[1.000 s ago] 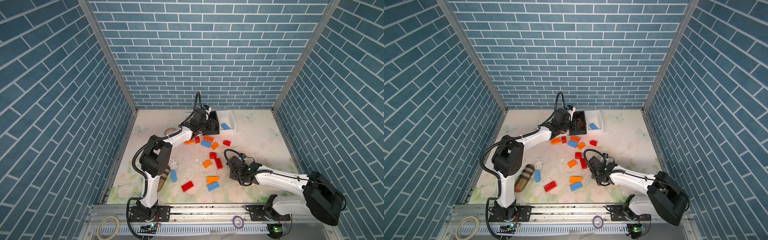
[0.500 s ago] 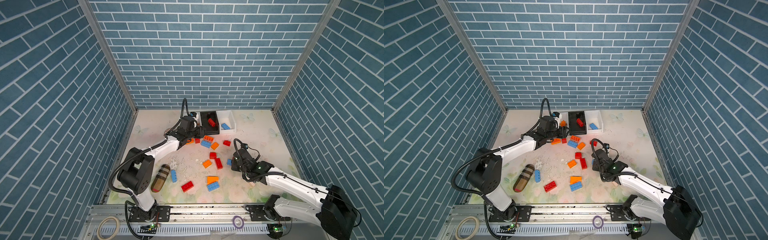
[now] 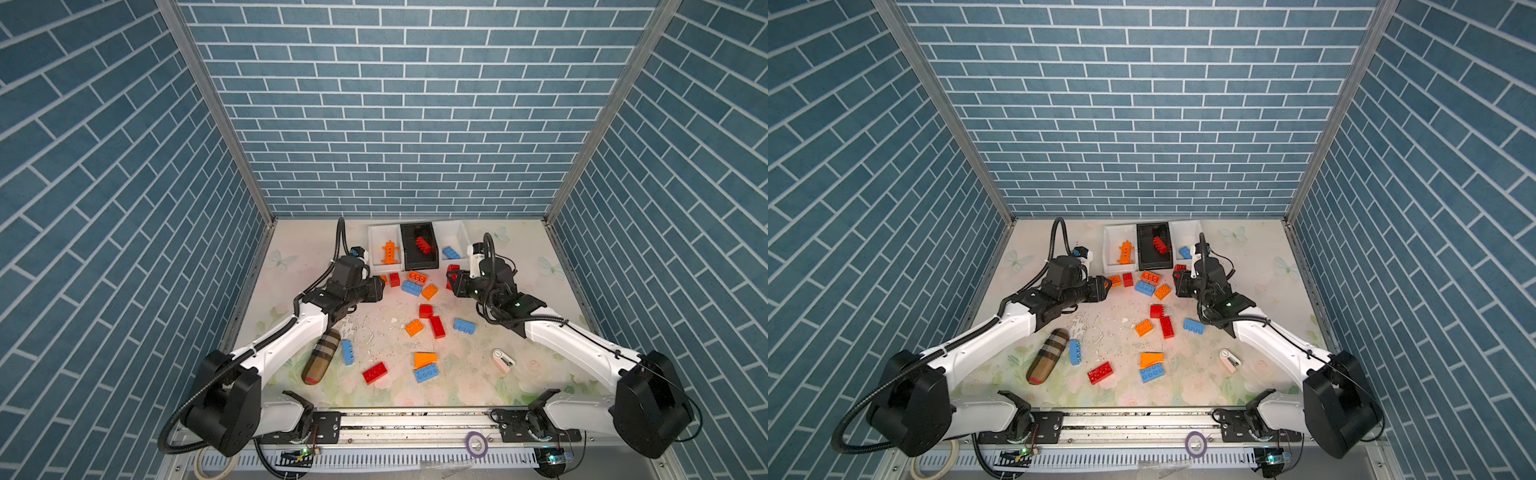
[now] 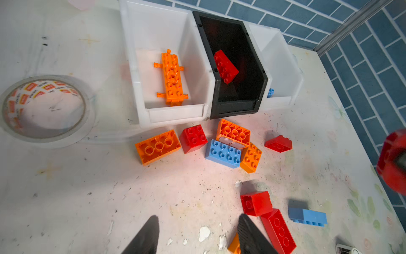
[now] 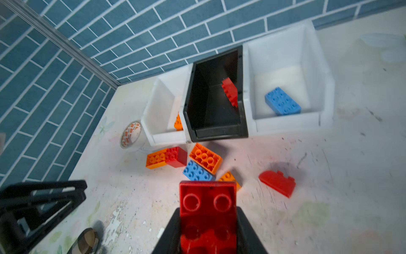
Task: Sort the legos into containers by color
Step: Place the lego in the container.
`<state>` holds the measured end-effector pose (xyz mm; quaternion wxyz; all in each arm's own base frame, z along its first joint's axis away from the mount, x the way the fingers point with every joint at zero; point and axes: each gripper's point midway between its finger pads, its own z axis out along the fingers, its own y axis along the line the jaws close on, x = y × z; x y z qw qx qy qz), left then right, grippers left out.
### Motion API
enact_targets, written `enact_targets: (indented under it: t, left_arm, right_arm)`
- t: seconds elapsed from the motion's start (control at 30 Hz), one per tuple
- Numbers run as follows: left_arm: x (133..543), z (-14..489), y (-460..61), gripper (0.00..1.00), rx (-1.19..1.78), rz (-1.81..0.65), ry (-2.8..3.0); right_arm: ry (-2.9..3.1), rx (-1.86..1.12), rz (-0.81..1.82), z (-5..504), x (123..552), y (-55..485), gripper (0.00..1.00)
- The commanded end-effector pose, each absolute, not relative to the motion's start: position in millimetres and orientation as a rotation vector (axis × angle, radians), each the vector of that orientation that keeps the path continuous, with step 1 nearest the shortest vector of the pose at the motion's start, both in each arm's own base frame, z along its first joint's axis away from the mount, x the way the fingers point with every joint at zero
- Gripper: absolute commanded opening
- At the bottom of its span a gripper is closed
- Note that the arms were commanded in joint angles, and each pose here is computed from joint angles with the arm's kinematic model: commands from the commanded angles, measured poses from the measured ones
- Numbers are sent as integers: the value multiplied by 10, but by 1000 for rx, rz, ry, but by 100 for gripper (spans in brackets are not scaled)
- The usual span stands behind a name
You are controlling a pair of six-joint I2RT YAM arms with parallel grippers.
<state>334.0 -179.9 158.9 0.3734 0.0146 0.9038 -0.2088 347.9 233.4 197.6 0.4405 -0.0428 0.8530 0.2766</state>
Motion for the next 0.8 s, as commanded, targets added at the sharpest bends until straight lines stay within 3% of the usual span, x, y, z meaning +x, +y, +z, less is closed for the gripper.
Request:
enact_targets:
  t: [0.0,0.33,0.77]
  left_arm:
    - [3091,1391,-1522,60,-78,-439,2416]
    - [2594,1176,-1103,60,-278,-331,2498]
    - [2184,781,-973,60,-414,-240,2603]
  right_arm:
    - [2052,-194,751,2158,3728,2502,11]
    - [2050,-286,817,1987,4365,2830,10]
    - [2186,-262,851,1396,5000,3151,12]
